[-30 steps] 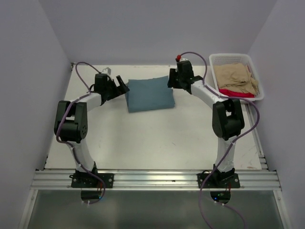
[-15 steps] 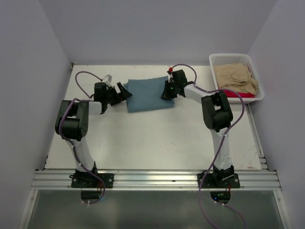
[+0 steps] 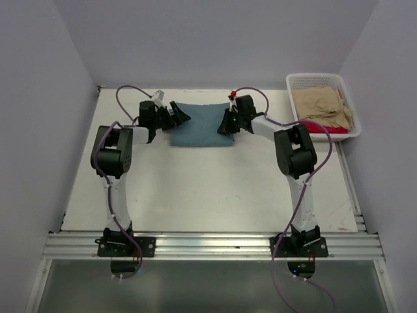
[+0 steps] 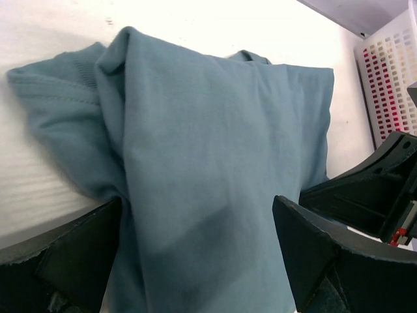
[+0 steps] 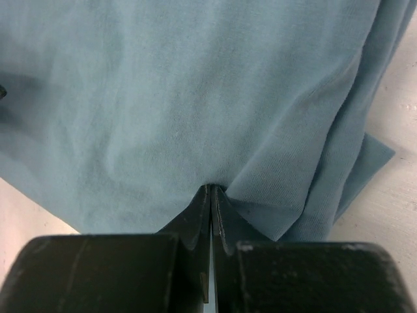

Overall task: Fold and stack the t-shirts
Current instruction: Fold the tshirt, then neatly place the folded tshirt to the corner

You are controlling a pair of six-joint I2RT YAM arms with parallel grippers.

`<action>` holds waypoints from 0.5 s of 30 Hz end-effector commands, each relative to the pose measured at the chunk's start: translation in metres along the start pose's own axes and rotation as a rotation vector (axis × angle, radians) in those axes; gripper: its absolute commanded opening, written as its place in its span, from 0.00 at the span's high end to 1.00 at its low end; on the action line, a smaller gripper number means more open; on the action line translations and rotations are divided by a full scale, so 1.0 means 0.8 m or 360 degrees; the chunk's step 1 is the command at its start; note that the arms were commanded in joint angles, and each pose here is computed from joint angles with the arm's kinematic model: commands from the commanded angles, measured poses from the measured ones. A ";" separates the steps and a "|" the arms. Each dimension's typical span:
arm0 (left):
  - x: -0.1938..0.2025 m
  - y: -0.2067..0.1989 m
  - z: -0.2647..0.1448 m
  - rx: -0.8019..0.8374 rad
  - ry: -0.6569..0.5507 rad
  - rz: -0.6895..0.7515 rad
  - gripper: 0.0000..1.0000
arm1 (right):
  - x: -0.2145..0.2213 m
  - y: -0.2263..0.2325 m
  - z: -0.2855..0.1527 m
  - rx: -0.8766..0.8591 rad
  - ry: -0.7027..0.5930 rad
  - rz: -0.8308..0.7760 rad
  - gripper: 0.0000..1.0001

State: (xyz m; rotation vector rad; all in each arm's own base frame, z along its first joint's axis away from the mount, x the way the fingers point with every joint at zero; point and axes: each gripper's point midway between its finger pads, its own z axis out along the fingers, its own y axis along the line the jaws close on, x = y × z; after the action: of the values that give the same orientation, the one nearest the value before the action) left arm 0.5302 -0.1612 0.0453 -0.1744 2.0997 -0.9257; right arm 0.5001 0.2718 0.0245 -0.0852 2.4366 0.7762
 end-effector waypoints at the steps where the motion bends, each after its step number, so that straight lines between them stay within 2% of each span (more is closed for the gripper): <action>1: 0.102 0.041 0.014 -0.0173 0.0372 -0.0137 0.00 | 0.055 -0.030 0.008 0.0122 0.0177 0.0029 1.00; 6: 0.109 0.005 0.030 0.0021 0.0429 -0.0122 0.00 | 0.062 -0.032 0.008 0.0123 0.0195 0.0033 1.00; 8: 0.116 -0.011 0.035 0.0096 0.0452 -0.0103 0.09 | 0.061 -0.031 0.006 0.0121 0.0191 0.0031 1.00; 9: 0.116 -0.025 0.035 0.0189 0.0459 -0.0095 0.38 | 0.065 -0.032 0.007 0.0122 0.0198 0.0033 1.00; 11: 0.118 -0.035 0.036 0.0250 0.0471 -0.0134 0.75 | 0.064 -0.032 0.004 0.0117 0.0195 0.0032 1.00; 12: 0.115 -0.036 0.036 0.0259 0.0458 -0.0135 1.00 | 0.065 -0.031 0.003 0.0117 0.0195 0.0027 1.00; 15: 0.106 -0.040 0.031 0.0243 0.0411 -0.0120 1.00 | 0.061 -0.025 -0.007 0.0105 0.0183 0.0000 1.00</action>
State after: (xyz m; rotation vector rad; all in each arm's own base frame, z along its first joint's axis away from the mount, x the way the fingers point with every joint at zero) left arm 0.5161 -0.2226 0.0256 -0.0514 2.1531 -1.1452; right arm 0.4979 0.2713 0.0253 -0.0941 2.4094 0.7849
